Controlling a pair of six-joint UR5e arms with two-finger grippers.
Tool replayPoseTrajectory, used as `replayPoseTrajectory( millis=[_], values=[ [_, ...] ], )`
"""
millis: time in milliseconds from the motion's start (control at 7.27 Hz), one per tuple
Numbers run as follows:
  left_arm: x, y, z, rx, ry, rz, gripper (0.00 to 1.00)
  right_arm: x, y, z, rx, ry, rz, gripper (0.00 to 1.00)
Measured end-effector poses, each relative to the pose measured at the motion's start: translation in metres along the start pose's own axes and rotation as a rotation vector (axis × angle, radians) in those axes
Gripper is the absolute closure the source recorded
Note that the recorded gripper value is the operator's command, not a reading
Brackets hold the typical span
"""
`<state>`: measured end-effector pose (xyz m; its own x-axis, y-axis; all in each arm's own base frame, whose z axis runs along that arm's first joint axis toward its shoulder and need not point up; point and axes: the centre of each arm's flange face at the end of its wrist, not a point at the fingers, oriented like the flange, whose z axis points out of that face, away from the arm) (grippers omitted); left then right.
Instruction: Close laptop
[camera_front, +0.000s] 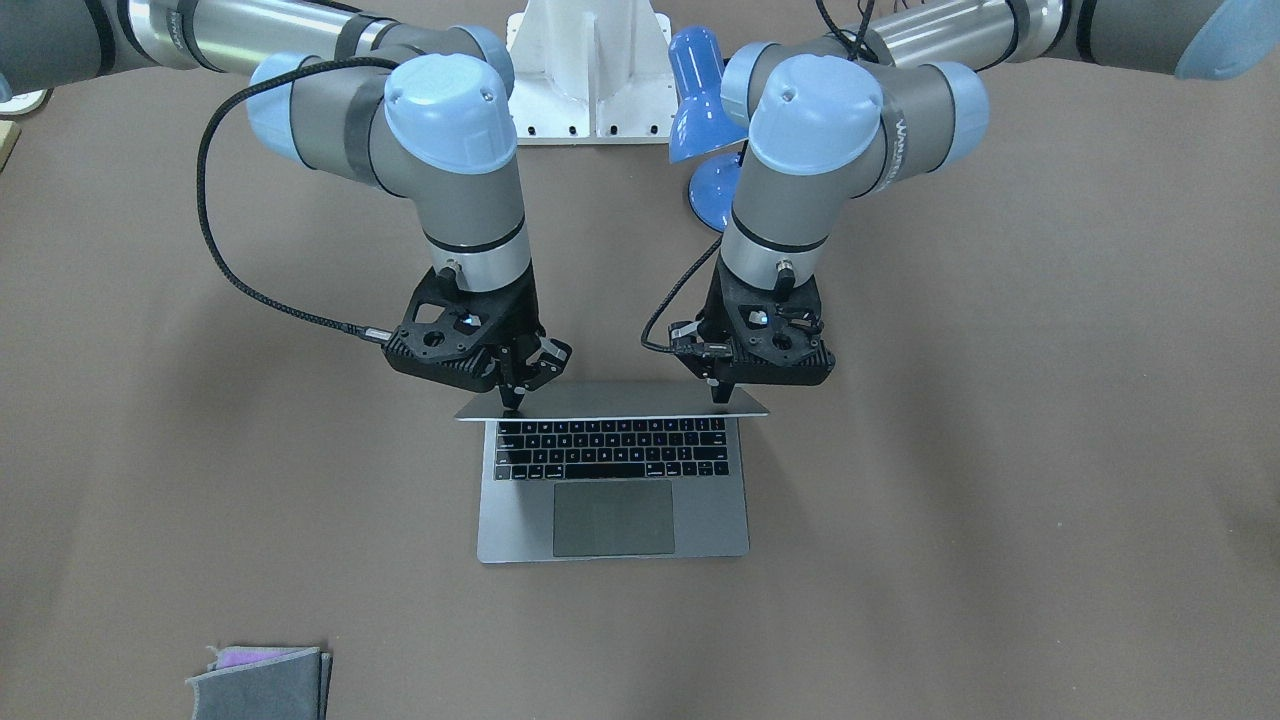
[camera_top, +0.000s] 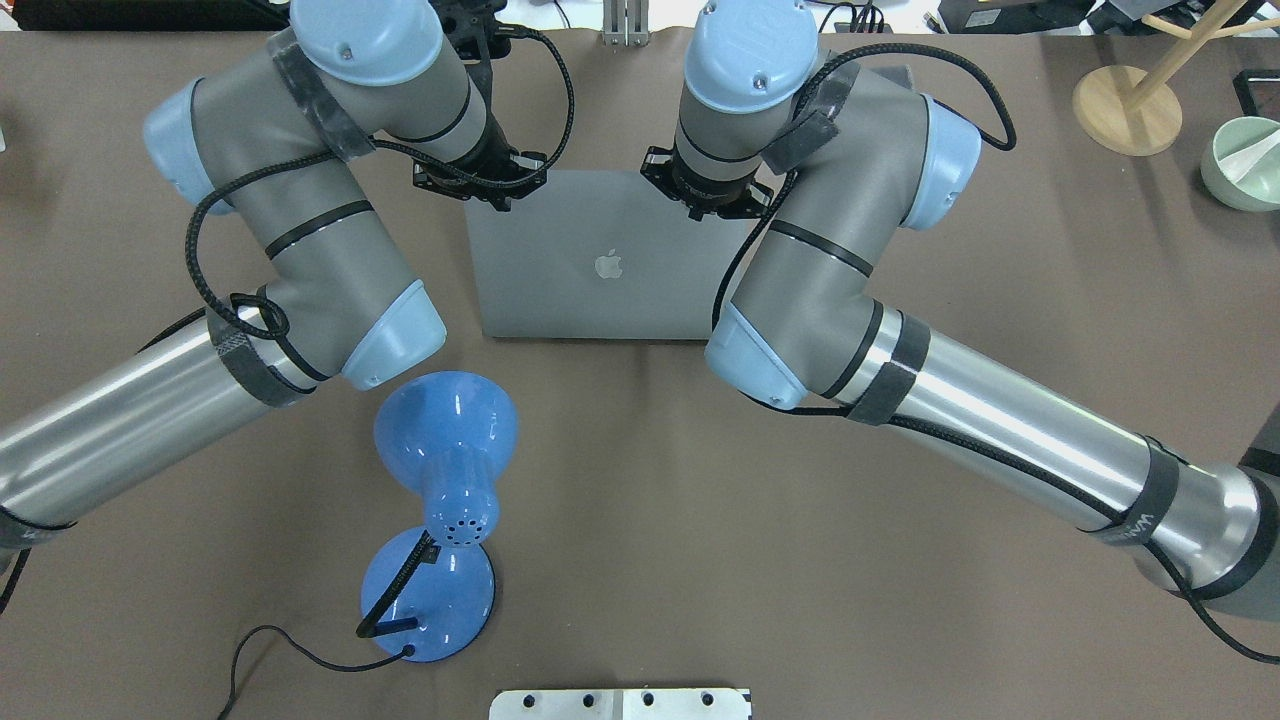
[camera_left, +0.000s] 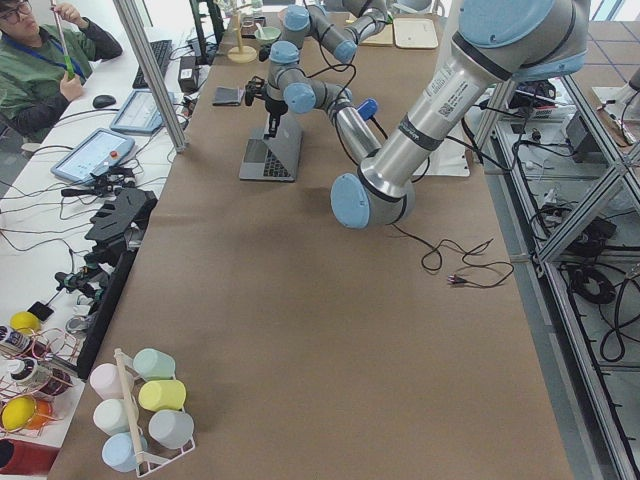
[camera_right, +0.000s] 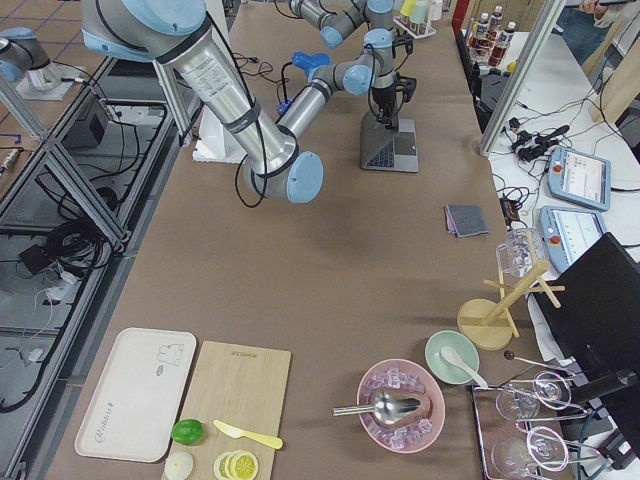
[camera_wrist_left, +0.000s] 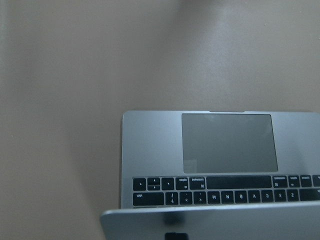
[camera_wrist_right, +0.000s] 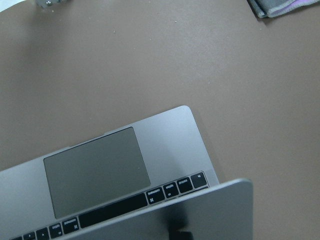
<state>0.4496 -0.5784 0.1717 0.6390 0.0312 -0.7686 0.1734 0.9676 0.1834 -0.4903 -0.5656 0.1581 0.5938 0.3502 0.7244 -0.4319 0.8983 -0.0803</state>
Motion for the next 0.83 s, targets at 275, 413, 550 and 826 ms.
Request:
replayPoseTrajectory(
  millis=[275, 413, 550, 826],
  values=[
    [-0.001, -0.029, 0.026, 0.014, -0.005, -0.002, 1.00, -0.011, -0.022, 0.023, 0.013, 0.000, 0.019, 1.00],
    [-0.005, -0.038, 0.038, 0.016, -0.012, 0.003, 1.00, -0.015, -0.031, 0.033, 0.018, 0.001, 0.024, 1.00],
    [-0.010, -0.045, 0.048, 0.020, -0.022, 0.007, 1.00, -0.018, -0.036, 0.043, 0.022, 0.001, 0.026, 1.00],
    [-0.020, -0.056, 0.073, 0.044, -0.046, 0.012, 1.00, -0.027, -0.043, 0.058, 0.030, 0.002, 0.027, 1.00]
  ],
)
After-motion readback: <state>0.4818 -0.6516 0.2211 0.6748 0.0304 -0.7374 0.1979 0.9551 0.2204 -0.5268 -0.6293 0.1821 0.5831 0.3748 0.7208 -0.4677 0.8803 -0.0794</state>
